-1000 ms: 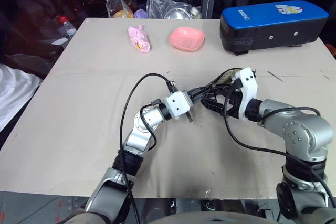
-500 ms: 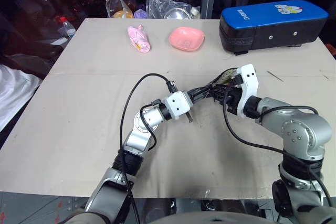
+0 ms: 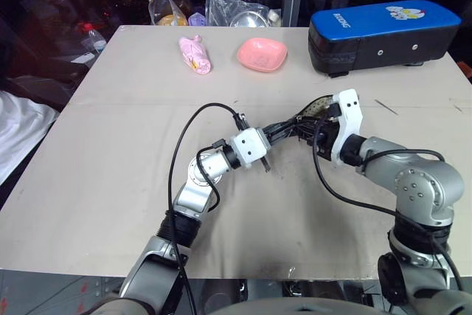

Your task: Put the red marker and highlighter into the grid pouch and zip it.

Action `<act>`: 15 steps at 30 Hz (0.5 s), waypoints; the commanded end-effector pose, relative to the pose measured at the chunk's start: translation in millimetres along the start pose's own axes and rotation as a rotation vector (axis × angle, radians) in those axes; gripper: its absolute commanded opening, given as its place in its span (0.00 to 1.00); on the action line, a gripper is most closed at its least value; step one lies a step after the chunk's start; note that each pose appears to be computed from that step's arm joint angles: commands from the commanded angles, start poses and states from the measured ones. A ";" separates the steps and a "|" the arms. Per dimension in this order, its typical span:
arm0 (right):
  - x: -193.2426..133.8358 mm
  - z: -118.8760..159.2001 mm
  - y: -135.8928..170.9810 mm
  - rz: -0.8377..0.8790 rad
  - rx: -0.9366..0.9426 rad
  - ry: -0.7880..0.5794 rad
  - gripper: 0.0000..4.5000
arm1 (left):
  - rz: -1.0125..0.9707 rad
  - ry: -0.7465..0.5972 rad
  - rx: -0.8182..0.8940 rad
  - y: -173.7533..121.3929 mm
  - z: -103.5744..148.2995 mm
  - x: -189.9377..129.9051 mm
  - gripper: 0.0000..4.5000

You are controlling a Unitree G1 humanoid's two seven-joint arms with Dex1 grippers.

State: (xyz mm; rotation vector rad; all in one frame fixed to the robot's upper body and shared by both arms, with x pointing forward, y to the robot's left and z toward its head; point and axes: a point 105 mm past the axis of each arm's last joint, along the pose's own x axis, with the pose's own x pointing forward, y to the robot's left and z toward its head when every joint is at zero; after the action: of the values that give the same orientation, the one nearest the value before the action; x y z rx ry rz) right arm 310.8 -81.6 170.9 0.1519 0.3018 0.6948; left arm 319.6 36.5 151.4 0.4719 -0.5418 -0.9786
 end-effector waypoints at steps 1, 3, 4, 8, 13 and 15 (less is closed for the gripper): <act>-5.3 15.6 6.5 0.008 -0.016 -0.075 0.02 | 0.006 -0.024 0.007 0.9 5.8 2.0 0.00; -5.5 16.0 6.4 0.002 -0.001 -0.082 0.02 | 0.007 -0.024 0.007 0.8 5.5 1.9 0.00; -5.8 16.5 5.3 -0.007 0.017 -0.091 0.02 | 0.008 -0.023 0.007 0.9 5.3 1.9 0.00; -8.2 20.9 -2.6 -0.067 0.113 -0.149 0.02 | 0.015 -0.020 0.007 1.9 4.5 1.5 0.00; -12.4 30.0 -15.5 -0.164 0.288 -0.262 0.02 | 0.020 -0.016 0.004 1.5 3.6 0.1 0.00; -12.4 36.0 -17.1 -0.175 0.388 -0.323 0.02 | 0.020 -0.016 0.003 1.3 3.5 -0.1 0.00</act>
State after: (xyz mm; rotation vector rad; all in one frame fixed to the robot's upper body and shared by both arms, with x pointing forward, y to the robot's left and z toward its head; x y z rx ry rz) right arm 322.8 -96.1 181.2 0.5271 0.2360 0.4645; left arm 320.7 38.0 150.5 0.4660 -0.5379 -0.9615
